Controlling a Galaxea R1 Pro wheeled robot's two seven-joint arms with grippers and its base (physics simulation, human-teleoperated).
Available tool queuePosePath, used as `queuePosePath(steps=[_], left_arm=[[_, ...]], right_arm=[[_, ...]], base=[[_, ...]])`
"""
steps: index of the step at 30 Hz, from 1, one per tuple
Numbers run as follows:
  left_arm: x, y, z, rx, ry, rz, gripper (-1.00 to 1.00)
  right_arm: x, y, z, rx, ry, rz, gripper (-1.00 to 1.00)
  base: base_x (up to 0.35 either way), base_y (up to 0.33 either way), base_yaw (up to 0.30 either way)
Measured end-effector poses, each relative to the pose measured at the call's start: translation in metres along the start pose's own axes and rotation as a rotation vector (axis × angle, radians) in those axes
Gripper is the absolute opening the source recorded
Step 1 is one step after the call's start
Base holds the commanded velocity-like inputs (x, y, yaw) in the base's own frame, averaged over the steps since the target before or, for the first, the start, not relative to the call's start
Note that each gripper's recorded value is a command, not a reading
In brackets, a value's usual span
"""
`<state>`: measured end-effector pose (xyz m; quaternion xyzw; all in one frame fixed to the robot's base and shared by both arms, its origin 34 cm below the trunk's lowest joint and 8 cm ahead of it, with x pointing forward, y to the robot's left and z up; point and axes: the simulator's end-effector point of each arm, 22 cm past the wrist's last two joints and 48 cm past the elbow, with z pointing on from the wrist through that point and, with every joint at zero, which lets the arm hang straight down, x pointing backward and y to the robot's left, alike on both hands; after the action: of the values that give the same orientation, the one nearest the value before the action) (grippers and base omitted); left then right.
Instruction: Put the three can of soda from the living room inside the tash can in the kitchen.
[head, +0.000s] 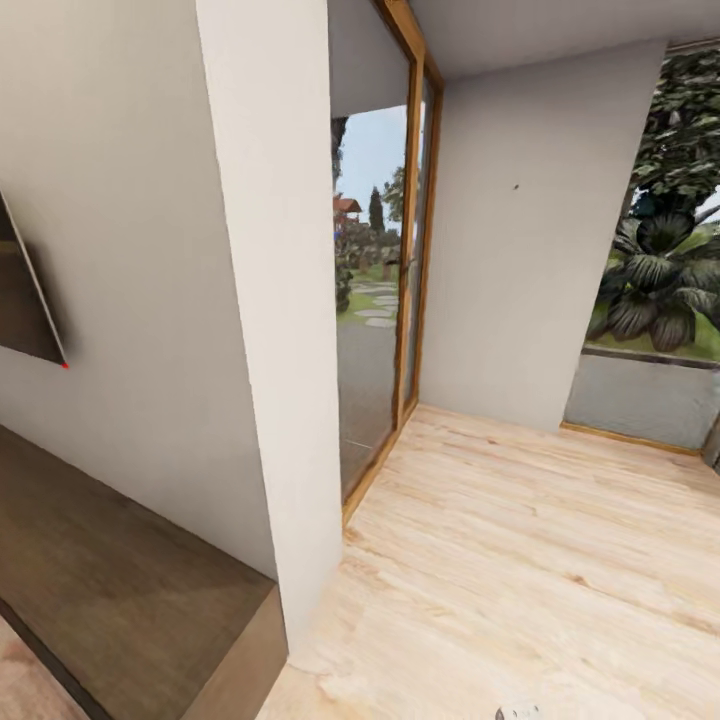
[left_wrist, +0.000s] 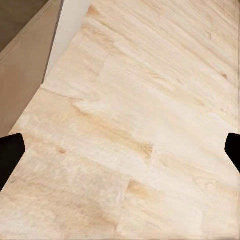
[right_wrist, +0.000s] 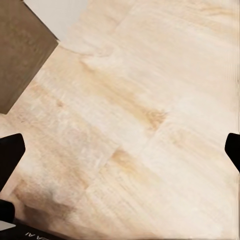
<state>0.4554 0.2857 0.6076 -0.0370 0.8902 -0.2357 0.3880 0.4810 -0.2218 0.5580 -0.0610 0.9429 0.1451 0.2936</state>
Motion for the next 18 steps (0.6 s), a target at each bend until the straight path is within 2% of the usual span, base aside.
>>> queuePosePath(steps=[18], left_arm=[[-0.0022, -0.0011, -0.0002, 0.002, -0.005, 0.003, 1.00]], right_arm=[[-0.0029, 0.0001, -0.0009, 0.000, -0.007, -0.002, 1.00]], base=[[0.000, 0.000, -0.270]])
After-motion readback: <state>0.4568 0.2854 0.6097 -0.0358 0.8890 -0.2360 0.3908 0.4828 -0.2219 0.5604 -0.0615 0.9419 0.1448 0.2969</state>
